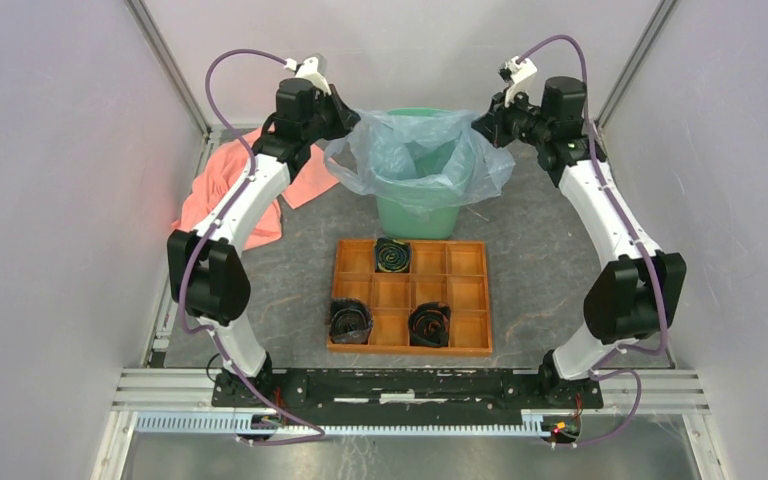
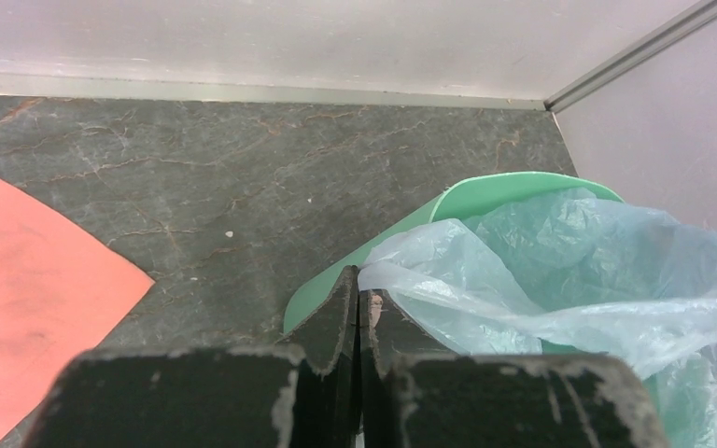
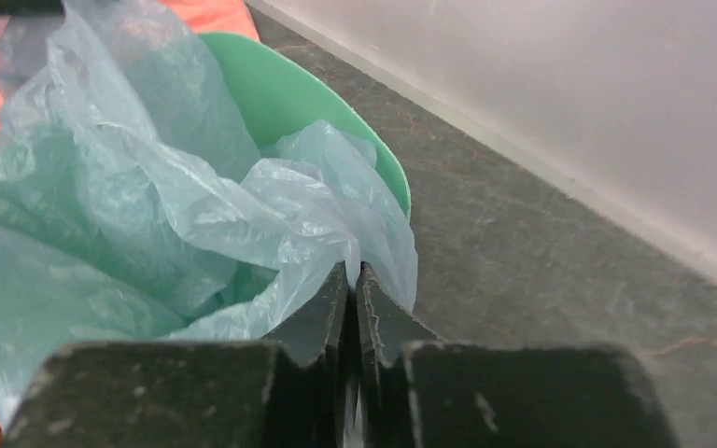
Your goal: Put the trash bags into the trash bin
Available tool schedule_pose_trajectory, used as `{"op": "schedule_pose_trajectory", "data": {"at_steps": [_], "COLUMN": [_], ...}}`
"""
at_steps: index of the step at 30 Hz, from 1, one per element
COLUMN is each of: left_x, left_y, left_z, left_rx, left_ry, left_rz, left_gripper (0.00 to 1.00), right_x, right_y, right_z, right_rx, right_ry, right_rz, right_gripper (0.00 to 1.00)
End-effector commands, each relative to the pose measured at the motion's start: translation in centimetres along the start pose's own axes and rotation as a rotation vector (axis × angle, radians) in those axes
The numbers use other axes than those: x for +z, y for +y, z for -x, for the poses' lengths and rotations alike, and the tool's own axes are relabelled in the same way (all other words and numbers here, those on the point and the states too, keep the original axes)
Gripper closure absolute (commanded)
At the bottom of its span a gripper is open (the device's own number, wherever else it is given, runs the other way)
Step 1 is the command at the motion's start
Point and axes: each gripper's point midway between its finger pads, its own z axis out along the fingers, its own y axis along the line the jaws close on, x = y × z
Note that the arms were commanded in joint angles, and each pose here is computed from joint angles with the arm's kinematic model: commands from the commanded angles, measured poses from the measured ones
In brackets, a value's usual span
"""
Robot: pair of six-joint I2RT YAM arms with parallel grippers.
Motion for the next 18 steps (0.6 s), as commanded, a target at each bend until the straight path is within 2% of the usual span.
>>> {"op": "schedule_pose_trajectory", "data": {"at_steps": [1, 6, 10, 14, 18], "left_x": [-0.4, 1.4, 3.5, 5.3, 5.8], "left_y": [-1.0, -0.4, 0.1, 0.6, 1.9], "left_z": [3.5, 3.7, 2.7, 1.1, -0.8], "left_rx": [-0.017, -0.086, -0.163, -0.223, -0.241], "left_ry": [-0.102, -0.109, -0.055, -0.003, 0.052], "left_rz": [-0.012, 0.008, -0.003, -0.024, 0.012], "left_gripper": [0.98, 0.97, 0.97, 0.97, 0.98], "right_x": [0.7, 3.4, 4.3, 5.0, 5.0], "right_y": [-2.6, -3.0, -4.1, -4.9, -5.0], "right_z": [3.6, 2.7, 1.1, -0.9, -3.4], "right_rx": [0.176, 0.317, 0.355, 0.370, 0.367], "right_ry": [-0.108, -0.108, -0.073, -0.032, 0.022], "right_rz": [-0.122, 0.029, 0.008, -0.015, -0.030], "right_gripper": [0.97, 0.98, 0.96, 0.88, 0.87]}}
